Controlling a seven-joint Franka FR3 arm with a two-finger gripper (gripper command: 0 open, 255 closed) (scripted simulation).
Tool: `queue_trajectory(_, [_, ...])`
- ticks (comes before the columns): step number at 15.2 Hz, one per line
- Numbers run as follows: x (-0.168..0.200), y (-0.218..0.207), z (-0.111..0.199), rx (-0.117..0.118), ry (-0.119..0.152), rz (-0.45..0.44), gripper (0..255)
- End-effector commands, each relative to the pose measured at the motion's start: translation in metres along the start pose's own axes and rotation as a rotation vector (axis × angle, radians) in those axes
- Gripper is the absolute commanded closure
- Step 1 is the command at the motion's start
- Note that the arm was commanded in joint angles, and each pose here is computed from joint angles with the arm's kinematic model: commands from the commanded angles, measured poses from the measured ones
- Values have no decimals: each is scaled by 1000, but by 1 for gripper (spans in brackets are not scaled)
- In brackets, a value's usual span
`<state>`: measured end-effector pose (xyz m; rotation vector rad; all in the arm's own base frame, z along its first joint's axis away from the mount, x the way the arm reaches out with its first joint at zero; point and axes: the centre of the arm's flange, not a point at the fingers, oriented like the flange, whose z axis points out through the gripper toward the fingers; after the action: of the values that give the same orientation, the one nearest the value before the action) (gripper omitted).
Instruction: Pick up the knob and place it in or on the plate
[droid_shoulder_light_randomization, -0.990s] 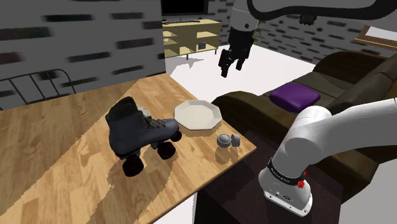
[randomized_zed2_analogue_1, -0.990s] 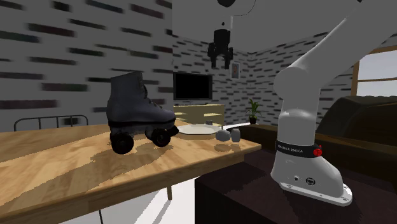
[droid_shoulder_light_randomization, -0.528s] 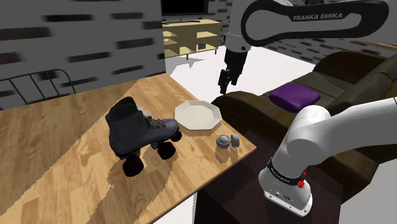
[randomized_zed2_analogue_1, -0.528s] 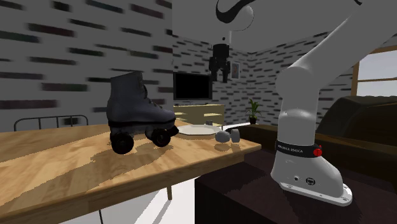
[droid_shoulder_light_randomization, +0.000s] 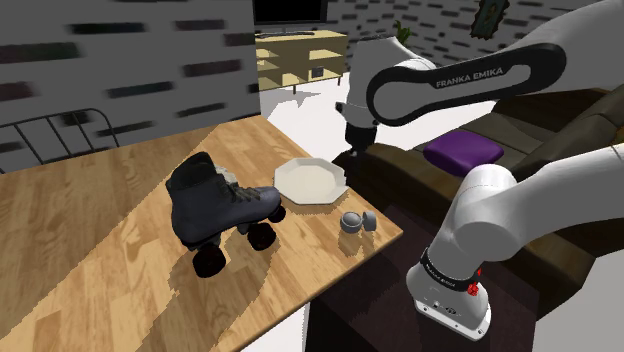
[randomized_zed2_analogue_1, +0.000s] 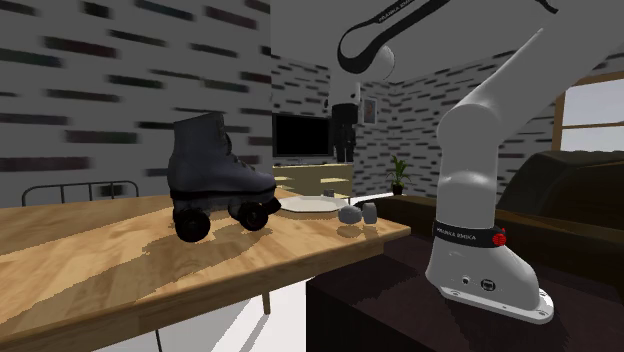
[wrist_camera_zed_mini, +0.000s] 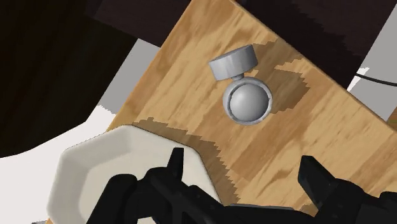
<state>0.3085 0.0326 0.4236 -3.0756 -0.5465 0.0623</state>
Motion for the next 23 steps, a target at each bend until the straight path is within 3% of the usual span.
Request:
queue_trajectory(1, [-2,-3,26,11,-17,-70,0])
queue_trajectory(8, [-12,-18,109,47,-73,-291,0])
queue_trajectory(16, [-15,-19,149,47,-73,-291,0])
queue_trajectory(23, [-15,-19,149,47,-73,-291,0])
